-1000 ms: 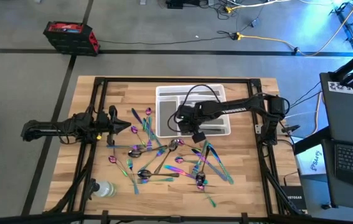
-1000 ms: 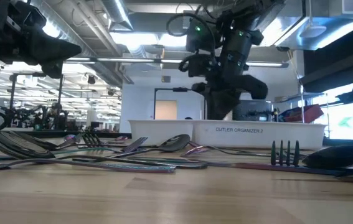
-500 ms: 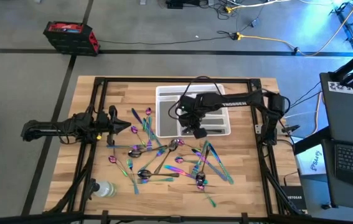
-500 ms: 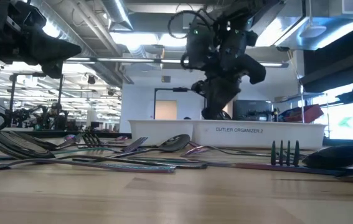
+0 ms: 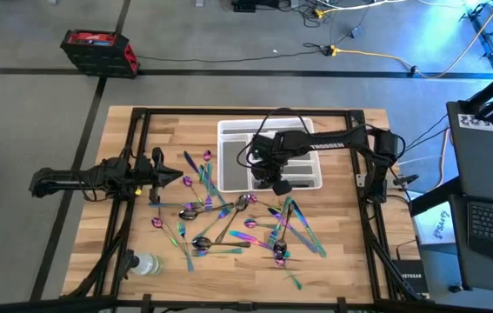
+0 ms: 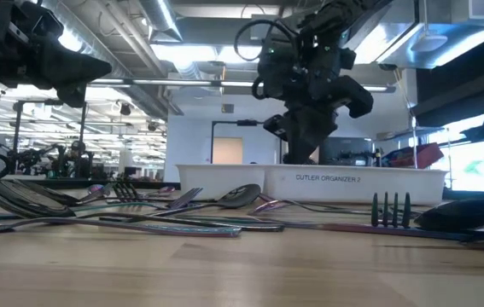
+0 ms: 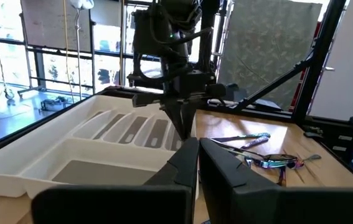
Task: Sort silverware
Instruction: Put the black spoon into the tray organizer
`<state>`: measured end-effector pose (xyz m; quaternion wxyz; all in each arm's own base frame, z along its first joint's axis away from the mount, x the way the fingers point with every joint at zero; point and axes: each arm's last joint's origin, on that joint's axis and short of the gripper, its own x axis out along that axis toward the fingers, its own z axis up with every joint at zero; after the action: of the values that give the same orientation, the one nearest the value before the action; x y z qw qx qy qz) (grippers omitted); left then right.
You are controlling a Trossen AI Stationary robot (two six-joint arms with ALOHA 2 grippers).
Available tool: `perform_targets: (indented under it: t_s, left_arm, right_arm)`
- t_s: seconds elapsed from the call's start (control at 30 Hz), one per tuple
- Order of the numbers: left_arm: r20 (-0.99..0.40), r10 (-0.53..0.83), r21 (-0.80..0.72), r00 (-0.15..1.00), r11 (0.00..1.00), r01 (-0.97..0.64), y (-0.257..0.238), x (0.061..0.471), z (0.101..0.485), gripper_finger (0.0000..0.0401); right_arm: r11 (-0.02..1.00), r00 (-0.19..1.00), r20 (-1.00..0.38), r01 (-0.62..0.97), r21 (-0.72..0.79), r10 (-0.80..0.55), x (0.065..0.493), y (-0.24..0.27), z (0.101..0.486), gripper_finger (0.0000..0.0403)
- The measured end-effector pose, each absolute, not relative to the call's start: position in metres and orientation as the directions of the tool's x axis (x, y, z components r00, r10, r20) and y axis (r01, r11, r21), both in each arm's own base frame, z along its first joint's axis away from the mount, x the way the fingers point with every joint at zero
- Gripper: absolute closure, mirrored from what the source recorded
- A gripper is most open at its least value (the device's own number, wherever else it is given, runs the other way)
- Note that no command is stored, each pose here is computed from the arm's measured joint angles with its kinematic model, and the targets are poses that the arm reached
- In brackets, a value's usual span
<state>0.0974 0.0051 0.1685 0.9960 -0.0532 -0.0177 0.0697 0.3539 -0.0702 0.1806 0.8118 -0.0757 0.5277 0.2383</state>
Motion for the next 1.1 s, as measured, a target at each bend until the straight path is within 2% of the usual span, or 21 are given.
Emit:
perform_targets:
  t_s: [0.37,0.5,0.63,0.7,0.77,0.87,0.97,1.1]
  left_arm:
    - [0.028,0.140,-0.108,0.990,0.985,-0.137,0.005,0.097,0.169,0.0401]
    - [0.028,0.140,-0.108,0.990,0.985,-0.137,0.005,0.097,0.169,0.0401]
    - [0.028,0.141,-0.109,0.990,0.985,-0.137,0.005,0.097,0.168,0.0401]
    - [0.028,0.141,-0.108,0.990,0.985,-0.137,0.005,0.097,0.169,0.0401]
    - [0.028,0.141,-0.109,0.990,0.985,-0.137,0.005,0.097,0.168,0.0401]
    - [0.028,0.141,-0.109,0.990,0.985,-0.137,0.005,0.097,0.168,0.0401]
    - [0.028,0.140,-0.109,0.990,0.985,-0.136,0.005,0.097,0.169,0.0401]
    - [0.028,0.141,-0.109,0.990,0.985,-0.137,0.005,0.097,0.168,0.0401]
  right_arm:
    - [0.901,0.342,-0.925,-0.435,-0.002,0.163,0.358,-0.074,0.185,0.0345]
    - [0.885,0.410,-0.895,-0.463,-0.041,0.173,0.368,-0.064,0.202,0.0348]
    - [0.859,0.467,-0.867,-0.503,-0.097,0.175,0.380,-0.035,0.215,0.0349]
    - [0.910,0.507,-0.843,-0.412,-0.051,0.182,0.386,-0.020,0.218,0.0349]
    - [0.971,0.559,-0.813,-0.239,0.027,0.160,0.393,-0.008,0.220,0.0349]
    - [0.982,0.609,-0.780,0.006,0.187,0.145,0.399,0.005,0.222,0.0349]
    - [0.917,0.677,-0.720,0.174,0.358,0.153,0.405,0.014,0.228,0.0349]
    - [0.736,0.747,-0.658,0.391,0.553,0.098,0.420,0.032,0.219,0.0349]
